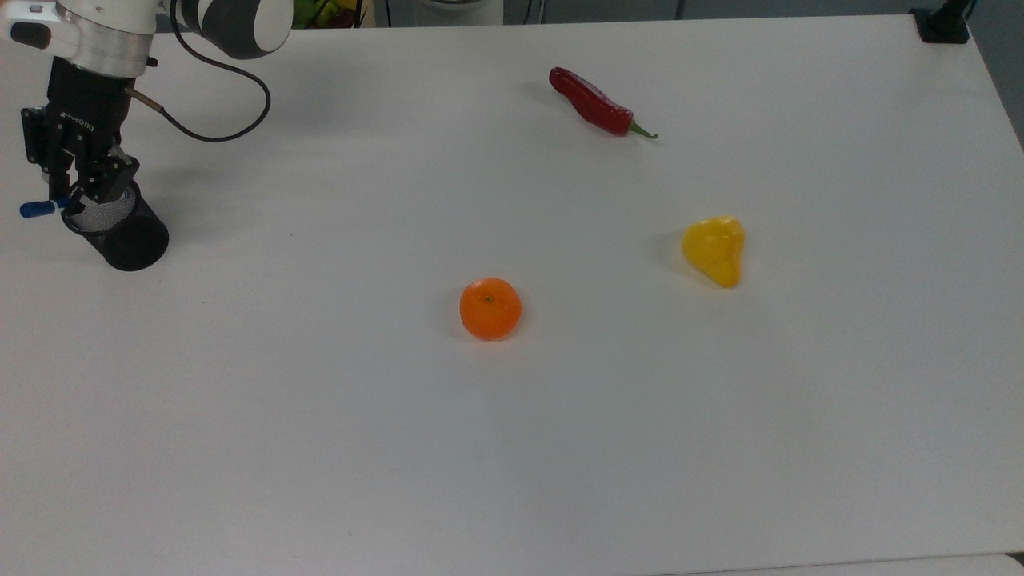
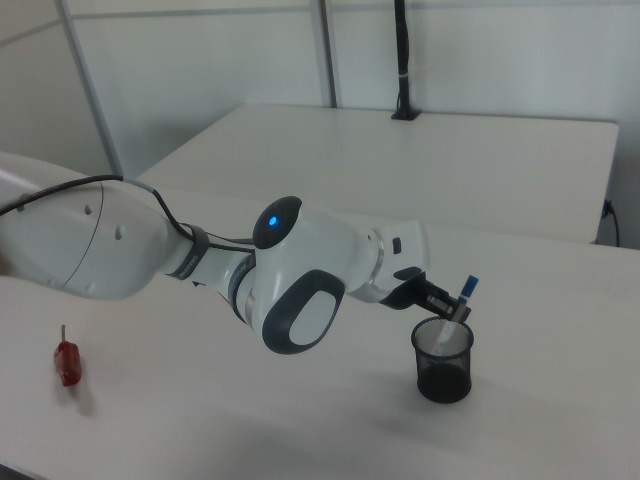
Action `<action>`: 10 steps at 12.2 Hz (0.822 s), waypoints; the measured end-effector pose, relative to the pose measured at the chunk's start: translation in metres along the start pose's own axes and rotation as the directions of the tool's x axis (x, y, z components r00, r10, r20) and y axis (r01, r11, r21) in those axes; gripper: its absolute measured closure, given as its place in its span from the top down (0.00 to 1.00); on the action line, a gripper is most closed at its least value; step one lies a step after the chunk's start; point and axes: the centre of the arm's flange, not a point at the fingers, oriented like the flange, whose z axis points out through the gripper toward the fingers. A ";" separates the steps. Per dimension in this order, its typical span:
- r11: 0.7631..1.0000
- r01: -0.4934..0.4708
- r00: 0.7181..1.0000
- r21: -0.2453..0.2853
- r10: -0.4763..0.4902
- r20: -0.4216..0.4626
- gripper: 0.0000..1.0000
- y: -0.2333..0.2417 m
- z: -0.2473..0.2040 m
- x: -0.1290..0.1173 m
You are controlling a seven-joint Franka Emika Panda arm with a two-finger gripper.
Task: Place marker
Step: 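Lower the marker into the pen cup and open the gripper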
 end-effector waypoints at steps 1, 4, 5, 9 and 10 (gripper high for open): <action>1.000 0.000 1.000 0.000 0.000 -0.001 0.33 0.000 0.000 0.000; 1.000 0.000 1.000 -0.001 0.000 -0.002 0.78 0.001 0.000 0.001; 1.000 -0.001 1.000 -0.001 0.001 -0.005 0.93 0.001 -0.001 0.002; 1.000 -0.015 0.999 0.004 0.015 -0.028 1.00 0.007 -0.028 0.029; 1.000 -0.021 1.000 0.008 0.021 0.008 1.00 0.010 -0.041 0.045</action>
